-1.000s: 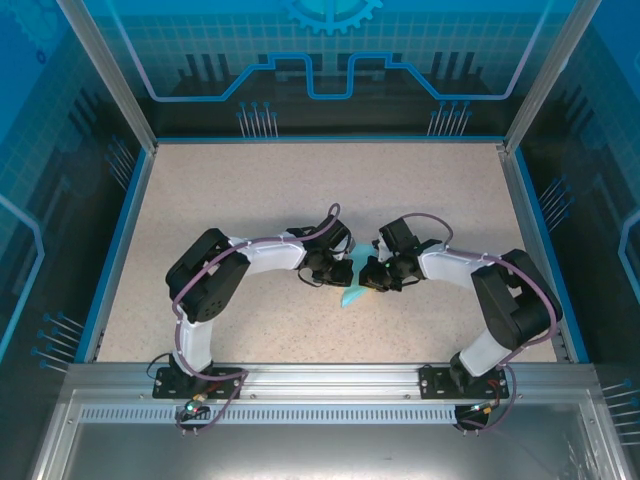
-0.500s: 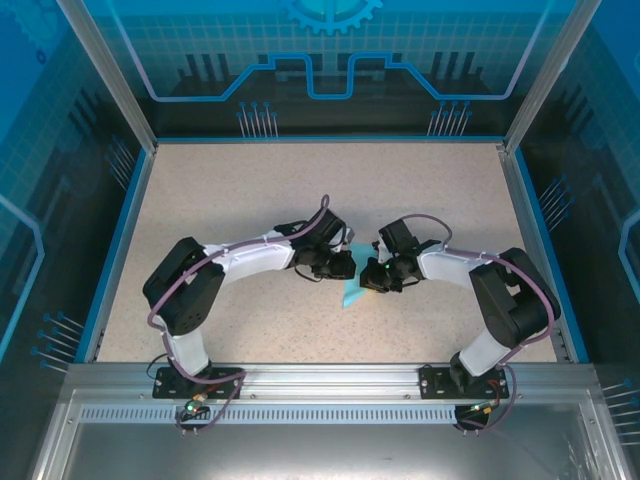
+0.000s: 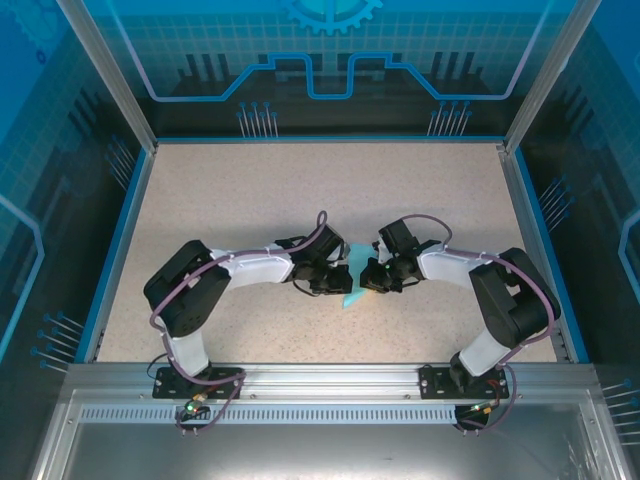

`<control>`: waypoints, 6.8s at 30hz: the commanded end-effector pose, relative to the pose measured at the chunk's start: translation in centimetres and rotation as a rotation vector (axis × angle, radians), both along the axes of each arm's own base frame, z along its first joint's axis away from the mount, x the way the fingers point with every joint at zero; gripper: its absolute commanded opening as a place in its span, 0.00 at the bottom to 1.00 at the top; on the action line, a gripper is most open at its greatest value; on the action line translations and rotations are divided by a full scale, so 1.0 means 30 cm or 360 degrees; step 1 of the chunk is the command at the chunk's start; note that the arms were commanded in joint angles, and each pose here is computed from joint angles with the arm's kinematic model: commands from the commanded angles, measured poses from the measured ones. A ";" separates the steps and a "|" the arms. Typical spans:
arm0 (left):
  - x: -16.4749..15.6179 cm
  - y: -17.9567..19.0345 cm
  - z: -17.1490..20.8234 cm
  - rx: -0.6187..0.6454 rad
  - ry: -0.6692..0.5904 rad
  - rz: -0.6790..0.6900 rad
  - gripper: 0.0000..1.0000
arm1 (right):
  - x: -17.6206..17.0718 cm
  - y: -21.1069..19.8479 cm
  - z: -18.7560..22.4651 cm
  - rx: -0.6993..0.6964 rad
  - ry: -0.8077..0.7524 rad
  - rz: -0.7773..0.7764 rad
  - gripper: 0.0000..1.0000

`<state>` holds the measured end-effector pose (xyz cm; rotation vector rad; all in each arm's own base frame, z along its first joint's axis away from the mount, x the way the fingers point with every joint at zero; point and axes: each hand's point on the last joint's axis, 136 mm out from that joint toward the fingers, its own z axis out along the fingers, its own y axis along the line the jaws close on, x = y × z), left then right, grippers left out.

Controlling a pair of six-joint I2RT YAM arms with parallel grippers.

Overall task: Fold a paper plane with a square sheet of paper (pick it up from the middle)
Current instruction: Fourth fold the wing at the center of the table.

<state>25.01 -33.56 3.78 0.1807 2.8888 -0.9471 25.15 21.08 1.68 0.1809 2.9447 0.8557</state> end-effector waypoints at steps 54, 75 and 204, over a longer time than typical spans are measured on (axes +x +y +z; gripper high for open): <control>0.043 0.041 -0.075 0.0094 0.0014 -0.0001 0.10 | -0.028 -0.002 0.043 0.0042 0.0036 0.0032 0.06; 0.088 0.017 -0.105 0.0111 0.0029 -0.0028 0.10 | -0.024 -0.007 0.025 0.0018 0.0051 0.0035 0.06; 0.063 0.045 -0.076 -0.0030 0.0002 -0.0058 0.00 | 0.179 0.077 0.115 0.0243 -0.0087 0.0011 0.28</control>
